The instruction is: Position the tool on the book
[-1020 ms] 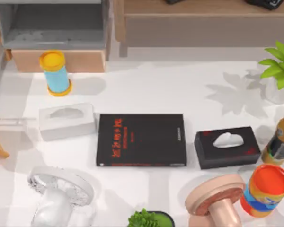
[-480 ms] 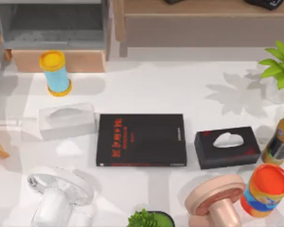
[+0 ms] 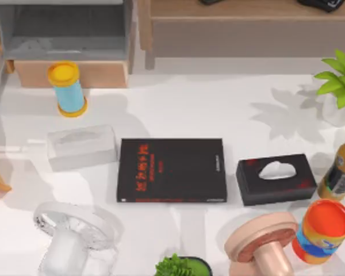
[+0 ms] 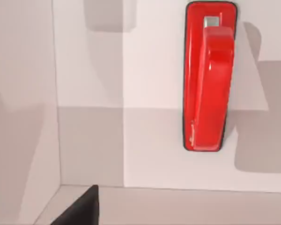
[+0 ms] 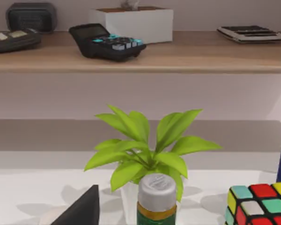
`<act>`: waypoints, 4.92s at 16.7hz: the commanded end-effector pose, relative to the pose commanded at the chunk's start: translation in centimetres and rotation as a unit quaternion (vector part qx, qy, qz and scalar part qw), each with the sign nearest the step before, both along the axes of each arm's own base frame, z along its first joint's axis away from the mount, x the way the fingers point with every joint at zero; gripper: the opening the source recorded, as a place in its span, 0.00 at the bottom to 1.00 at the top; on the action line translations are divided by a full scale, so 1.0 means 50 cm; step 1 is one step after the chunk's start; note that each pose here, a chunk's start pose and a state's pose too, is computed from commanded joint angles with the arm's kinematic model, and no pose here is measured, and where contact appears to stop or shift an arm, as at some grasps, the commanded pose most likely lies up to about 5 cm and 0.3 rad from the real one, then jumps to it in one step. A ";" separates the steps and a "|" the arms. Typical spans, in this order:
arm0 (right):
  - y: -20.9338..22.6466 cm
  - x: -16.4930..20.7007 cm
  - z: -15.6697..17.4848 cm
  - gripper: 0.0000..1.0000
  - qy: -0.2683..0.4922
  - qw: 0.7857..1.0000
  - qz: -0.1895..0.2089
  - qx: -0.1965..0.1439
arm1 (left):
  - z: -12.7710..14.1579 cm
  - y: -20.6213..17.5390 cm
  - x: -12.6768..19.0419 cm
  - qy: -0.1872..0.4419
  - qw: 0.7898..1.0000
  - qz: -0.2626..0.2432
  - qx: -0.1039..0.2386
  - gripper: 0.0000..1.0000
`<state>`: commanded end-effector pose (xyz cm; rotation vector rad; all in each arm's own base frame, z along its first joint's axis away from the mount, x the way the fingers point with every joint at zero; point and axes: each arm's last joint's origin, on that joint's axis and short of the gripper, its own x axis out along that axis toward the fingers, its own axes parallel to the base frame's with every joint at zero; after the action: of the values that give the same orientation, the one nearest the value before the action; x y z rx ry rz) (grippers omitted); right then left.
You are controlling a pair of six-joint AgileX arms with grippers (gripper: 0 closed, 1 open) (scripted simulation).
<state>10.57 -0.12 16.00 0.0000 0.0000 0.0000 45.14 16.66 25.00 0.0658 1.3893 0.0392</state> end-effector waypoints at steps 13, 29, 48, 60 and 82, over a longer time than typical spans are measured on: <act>0.000 0.000 0.000 1.00 0.000 1.000 0.000 0.000 | -0.133 0.016 0.069 0.043 0.999 -0.001 -0.033 1.00; 0.000 0.000 0.000 1.00 0.000 1.000 0.000 0.000 | -0.228 0.013 0.079 0.041 0.999 -0.003 -0.033 1.00; 0.000 0.000 0.000 1.00 0.000 1.000 0.000 0.000 | -0.229 0.013 0.079 0.041 0.999 -0.003 -0.033 0.00; 0.000 0.000 0.000 1.00 0.000 1.000 0.000 0.000 | -0.174 0.019 0.067 0.030 0.998 0.034 -0.033 0.00; 0.000 0.000 0.000 1.00 0.000 1.000 0.000 0.000 | -0.008 -0.645 -0.042 0.014 0.995 0.093 -0.024 0.00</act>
<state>10.57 -0.12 16.00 0.0000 0.0000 0.0000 43.04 -15.59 24.58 -0.1047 1.4213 0.1602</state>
